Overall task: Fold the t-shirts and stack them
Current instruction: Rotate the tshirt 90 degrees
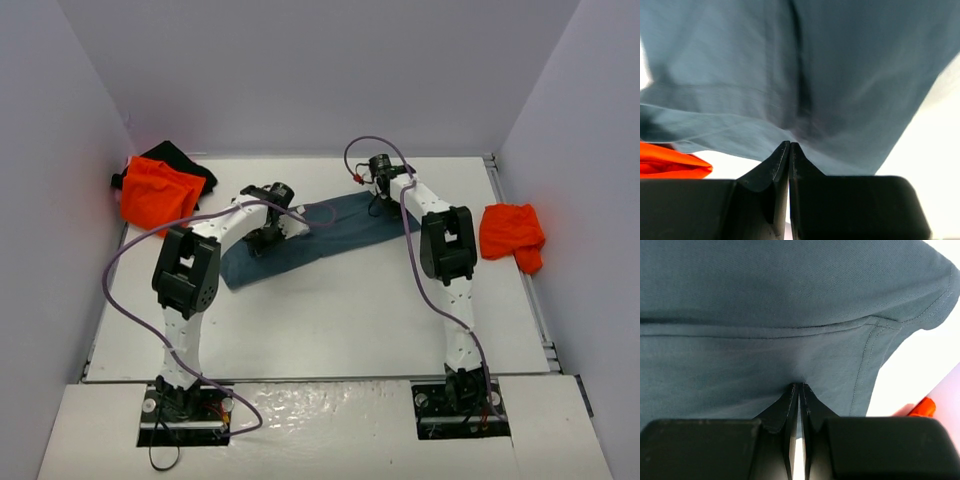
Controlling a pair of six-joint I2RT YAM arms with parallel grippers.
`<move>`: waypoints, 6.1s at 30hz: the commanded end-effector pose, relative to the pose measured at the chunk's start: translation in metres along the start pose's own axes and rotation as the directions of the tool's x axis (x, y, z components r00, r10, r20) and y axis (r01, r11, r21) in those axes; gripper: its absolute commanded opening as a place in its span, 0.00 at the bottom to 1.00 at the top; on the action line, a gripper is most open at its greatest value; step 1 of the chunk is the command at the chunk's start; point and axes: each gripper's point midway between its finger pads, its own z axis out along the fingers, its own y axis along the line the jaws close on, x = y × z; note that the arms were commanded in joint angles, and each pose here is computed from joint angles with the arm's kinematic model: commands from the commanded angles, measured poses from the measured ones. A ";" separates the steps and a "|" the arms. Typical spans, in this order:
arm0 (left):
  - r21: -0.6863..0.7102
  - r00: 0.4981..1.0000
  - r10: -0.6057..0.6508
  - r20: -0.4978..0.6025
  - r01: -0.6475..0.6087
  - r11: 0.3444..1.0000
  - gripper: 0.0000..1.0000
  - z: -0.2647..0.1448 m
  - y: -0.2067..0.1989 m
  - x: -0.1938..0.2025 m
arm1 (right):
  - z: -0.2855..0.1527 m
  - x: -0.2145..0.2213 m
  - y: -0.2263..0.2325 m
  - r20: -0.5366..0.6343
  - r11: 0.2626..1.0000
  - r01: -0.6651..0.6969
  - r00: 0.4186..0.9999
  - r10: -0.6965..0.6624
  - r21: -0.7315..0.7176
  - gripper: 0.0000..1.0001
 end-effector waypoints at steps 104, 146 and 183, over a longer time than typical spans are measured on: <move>-0.103 0.971 -0.169 0.171 0.188 0.977 0.00 -0.014 0.070 -0.048 | -0.138 0.116 0.071 0.087 0.923 0.025 0.996 0.009 -0.384 0.00; -0.085 0.956 -0.139 0.258 0.166 0.982 0.00 -0.059 0.067 -0.059 | -0.088 0.141 0.172 -0.053 0.917 0.210 0.969 -0.242 -0.340 0.00; 0.031 0.942 0.083 0.327 -0.099 0.995 0.42 -0.023 0.028 -0.082 | -0.077 0.142 0.171 -0.090 0.927 0.184 0.970 -0.224 -0.328 0.00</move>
